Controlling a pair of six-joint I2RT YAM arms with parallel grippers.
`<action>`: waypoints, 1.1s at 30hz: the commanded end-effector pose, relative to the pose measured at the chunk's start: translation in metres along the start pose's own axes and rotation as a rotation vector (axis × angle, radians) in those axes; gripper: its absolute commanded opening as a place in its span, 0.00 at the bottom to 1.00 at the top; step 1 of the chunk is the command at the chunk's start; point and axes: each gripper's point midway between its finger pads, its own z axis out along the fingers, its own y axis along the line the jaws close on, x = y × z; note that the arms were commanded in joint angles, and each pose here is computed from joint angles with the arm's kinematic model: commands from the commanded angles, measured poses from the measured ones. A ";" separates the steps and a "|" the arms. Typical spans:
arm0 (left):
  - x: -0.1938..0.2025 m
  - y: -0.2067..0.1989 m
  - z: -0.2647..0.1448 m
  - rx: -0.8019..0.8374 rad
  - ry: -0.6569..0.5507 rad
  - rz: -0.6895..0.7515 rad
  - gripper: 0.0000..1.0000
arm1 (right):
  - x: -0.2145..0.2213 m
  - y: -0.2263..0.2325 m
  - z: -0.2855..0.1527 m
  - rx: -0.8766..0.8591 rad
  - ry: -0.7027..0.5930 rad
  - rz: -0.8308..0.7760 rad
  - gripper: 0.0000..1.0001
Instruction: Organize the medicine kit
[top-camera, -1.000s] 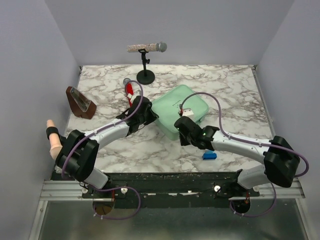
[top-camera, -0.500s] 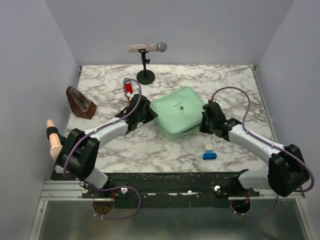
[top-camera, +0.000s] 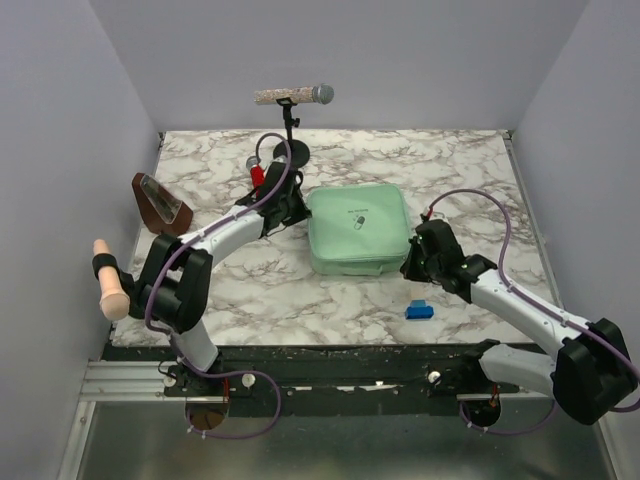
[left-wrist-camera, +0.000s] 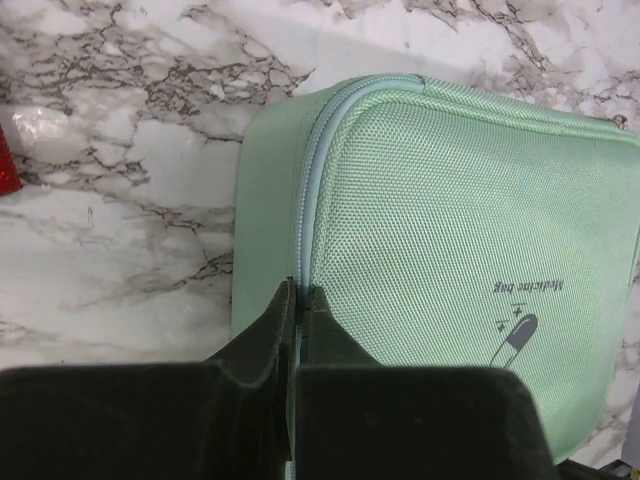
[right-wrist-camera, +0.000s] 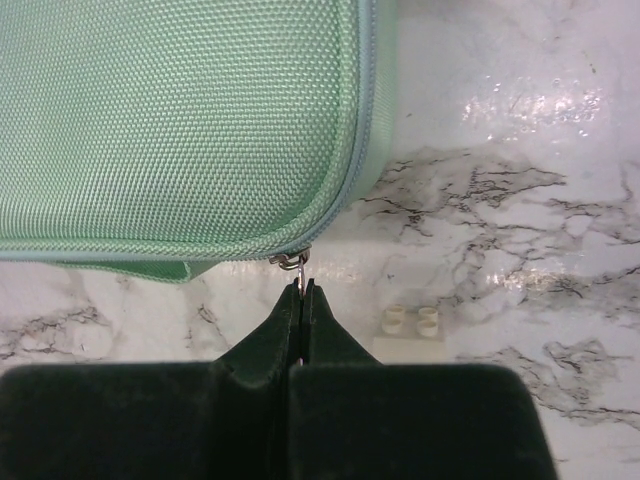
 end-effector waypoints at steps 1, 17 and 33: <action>-0.019 0.066 0.013 -0.247 0.004 0.053 0.21 | 0.025 -0.023 -0.005 0.089 0.061 -0.059 0.01; 0.071 -0.030 -0.100 0.049 -0.033 -0.033 0.99 | 0.026 0.000 -0.003 0.055 0.064 -0.114 0.01; 0.121 -0.040 -0.052 -0.087 0.085 0.060 0.99 | 0.031 0.025 -0.004 0.046 0.083 -0.195 0.01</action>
